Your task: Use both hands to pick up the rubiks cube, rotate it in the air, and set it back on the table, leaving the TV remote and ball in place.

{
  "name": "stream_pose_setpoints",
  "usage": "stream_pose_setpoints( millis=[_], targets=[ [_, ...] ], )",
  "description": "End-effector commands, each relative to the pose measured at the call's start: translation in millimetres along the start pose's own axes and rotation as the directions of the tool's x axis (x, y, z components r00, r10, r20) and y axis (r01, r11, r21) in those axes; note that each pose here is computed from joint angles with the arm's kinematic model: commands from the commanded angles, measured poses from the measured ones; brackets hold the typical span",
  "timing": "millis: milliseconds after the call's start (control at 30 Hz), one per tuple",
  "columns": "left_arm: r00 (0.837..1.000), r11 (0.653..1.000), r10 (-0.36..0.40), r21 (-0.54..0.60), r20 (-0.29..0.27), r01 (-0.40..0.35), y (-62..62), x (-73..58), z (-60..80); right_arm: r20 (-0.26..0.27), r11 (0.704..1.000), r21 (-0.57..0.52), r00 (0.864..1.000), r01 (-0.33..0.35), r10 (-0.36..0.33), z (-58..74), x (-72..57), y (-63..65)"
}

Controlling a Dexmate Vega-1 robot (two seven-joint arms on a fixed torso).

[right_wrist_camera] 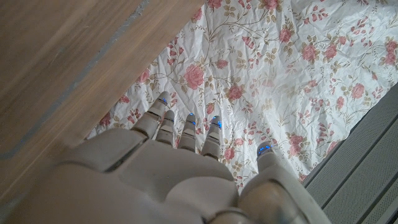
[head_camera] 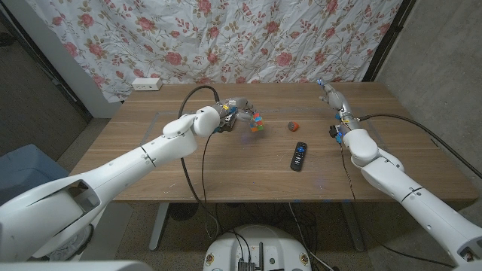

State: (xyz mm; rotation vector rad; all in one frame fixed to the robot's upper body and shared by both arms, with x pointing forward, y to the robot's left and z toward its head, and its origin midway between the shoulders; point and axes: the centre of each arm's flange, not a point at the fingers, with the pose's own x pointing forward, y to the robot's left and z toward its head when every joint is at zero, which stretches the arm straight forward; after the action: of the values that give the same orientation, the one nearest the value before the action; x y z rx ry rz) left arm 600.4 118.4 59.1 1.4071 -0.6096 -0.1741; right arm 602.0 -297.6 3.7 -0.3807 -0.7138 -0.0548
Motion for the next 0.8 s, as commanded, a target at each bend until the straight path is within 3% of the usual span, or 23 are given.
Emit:
stream_pose_setpoints(
  millis=[33,500,800],
  targets=[
    [0.998,0.995,-0.052,0.079,-0.03,0.054,-9.5,0.0,-4.4,-0.035,0.994,0.112,0.999,0.004,0.0,-17.6,-0.4,-0.9],
    [0.992,0.969,-0.118,0.21,-0.054,0.127,-18.0,10.5,0.4,-0.052,0.985,0.171,0.999,0.014,-0.005,-27.2,2.1,1.8],
    [0.987,0.967,-0.143,0.204,-0.074,0.155,-19.8,14.8,-0.5,-0.06,0.983,0.183,0.998,0.024,-0.013,-34.5,1.6,3.7]
  ],
)
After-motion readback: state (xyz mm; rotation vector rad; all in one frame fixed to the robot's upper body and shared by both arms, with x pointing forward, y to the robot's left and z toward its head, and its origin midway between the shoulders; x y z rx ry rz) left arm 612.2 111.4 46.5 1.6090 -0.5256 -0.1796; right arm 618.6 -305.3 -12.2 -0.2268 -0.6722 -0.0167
